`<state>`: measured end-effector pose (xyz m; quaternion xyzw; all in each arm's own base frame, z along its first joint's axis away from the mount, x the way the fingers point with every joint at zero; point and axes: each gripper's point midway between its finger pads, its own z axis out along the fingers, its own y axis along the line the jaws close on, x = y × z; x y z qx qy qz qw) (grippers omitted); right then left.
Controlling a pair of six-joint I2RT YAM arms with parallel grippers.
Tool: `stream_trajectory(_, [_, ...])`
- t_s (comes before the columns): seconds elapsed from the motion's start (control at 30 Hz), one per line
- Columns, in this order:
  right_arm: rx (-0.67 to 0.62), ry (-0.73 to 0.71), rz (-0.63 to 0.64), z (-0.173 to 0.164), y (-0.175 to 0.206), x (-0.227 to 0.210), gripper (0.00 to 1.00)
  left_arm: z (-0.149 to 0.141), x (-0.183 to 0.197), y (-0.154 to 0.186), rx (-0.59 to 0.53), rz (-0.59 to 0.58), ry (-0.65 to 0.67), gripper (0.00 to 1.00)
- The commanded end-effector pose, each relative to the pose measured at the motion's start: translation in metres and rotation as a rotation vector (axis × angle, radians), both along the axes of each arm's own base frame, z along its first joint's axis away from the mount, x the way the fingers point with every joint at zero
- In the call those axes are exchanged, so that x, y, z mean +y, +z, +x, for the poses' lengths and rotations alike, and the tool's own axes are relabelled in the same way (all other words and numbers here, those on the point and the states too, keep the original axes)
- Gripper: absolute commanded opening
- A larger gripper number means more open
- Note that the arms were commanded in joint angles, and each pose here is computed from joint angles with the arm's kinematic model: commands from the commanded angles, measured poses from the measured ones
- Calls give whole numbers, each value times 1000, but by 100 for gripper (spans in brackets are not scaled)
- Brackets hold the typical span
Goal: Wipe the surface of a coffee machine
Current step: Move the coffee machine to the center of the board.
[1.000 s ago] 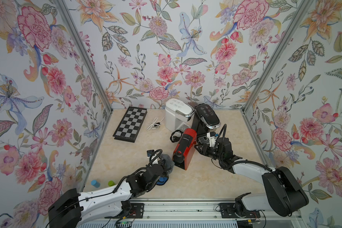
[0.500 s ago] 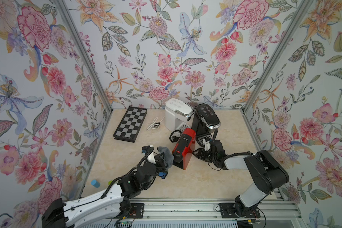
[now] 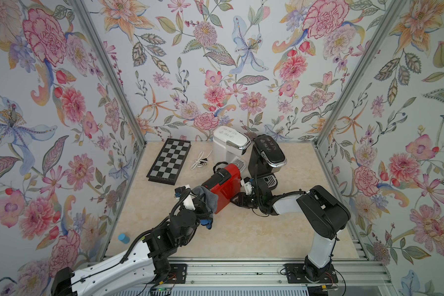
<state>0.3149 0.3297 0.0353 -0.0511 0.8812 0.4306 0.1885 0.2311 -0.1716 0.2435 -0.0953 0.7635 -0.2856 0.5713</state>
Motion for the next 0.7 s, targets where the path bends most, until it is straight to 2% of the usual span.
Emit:
stream_trajectory(0.0, [-103,-1,70,32,28,26,45,-3,14,22,-30,-27,40,0])
stream_trajectory(0.13, [-103,20,62,48,27,40,45,-6,22,30,-45,-29,54,0])
stream_trajectory(0.23, [-99,76,53,42,25,62,45,-7,22,37,-66,-39,43,0])
stream_trajectory(0.67, [-95,154,21,61,15,94,45,-1,-8,48,-91,-33,-40,0])
